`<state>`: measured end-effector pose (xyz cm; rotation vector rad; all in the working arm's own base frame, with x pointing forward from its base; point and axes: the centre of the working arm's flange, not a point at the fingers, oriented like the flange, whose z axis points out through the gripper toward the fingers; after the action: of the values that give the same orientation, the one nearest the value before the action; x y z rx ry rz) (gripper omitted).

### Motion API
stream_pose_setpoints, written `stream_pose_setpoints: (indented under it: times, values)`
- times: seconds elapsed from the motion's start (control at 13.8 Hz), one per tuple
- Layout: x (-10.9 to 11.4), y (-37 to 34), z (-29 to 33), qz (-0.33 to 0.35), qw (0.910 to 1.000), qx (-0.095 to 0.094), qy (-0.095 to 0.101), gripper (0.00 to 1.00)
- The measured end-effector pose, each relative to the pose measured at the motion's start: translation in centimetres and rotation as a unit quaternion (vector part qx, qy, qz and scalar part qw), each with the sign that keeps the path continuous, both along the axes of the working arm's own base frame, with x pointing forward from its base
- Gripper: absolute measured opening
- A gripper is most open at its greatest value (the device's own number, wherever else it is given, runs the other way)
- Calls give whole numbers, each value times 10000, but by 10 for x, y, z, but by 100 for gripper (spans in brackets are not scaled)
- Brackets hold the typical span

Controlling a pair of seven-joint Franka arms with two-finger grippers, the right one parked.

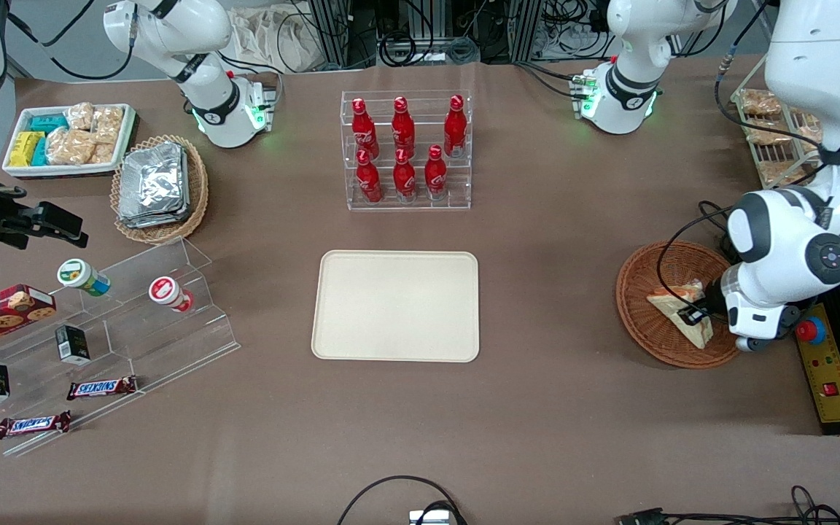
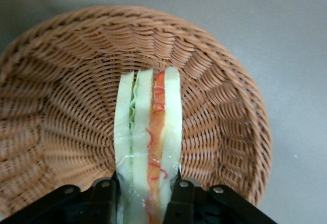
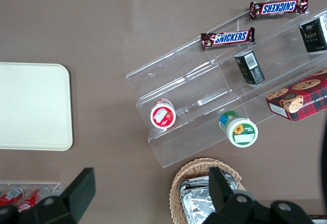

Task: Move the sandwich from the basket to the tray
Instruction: 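Close the left gripper on the sandwich and lift it from the basket, then carry the held sandwich with the left gripper over the cream tray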

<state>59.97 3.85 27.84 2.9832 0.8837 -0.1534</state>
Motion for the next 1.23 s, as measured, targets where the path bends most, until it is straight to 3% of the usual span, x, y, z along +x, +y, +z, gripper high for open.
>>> stream_pose_setpoints:
  times: [0.14,0.29,0.43,0.65,0.8,1.01,1.23]
  values:
    - [9,-10,36,-230,9996,-54,172,30]
    - [23,-45,80,-618,9978,-135,184,20]
    - [30,-97,128,-1193,9922,-248,256,20]
    - [27,-182,171,-1993,9797,-215,45,20]
    - [18,-246,170,-2491,9682,-242,21,20]
    - [6,-339,125,-3076,9506,-335,250,20]
    - [4,-411,70,-3291,9426,-462,340,20]
